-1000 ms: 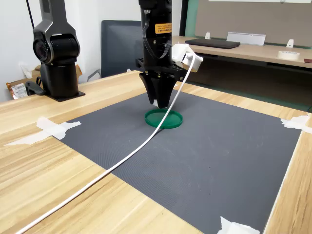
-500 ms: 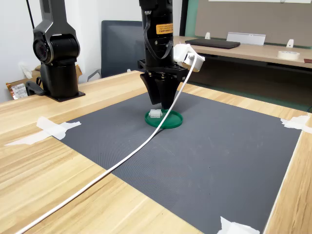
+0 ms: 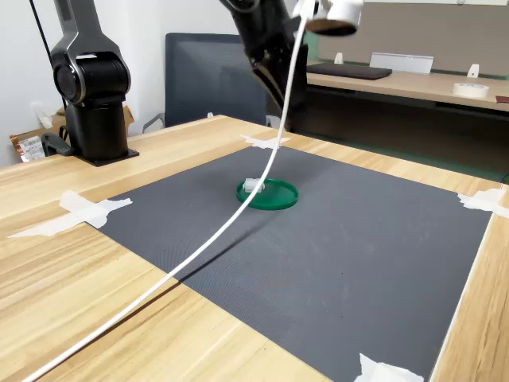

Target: Grasp a white terminal and put it in the green lid.

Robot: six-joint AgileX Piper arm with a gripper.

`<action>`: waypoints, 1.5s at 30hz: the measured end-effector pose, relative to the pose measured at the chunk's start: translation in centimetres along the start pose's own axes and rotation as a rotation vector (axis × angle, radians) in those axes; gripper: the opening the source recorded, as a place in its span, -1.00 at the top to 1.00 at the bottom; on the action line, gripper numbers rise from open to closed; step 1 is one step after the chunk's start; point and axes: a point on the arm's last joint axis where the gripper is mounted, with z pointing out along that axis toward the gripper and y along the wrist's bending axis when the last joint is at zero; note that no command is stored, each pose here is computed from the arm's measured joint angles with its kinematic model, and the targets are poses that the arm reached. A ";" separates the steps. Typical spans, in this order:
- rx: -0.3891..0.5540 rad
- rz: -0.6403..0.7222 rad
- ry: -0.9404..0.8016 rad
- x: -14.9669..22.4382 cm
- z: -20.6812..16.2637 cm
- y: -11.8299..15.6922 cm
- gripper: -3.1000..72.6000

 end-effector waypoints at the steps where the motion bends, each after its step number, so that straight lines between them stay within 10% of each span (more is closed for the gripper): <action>1: 0.030 0.019 -0.032 -0.1 -0.9 -0.3 0.90; 21: 0.474 0.604 -0.647 5.3 -14.5 3.9 0.99; 45: 0.584 0.754 -0.659 16.5 -8.0 13.7 0.99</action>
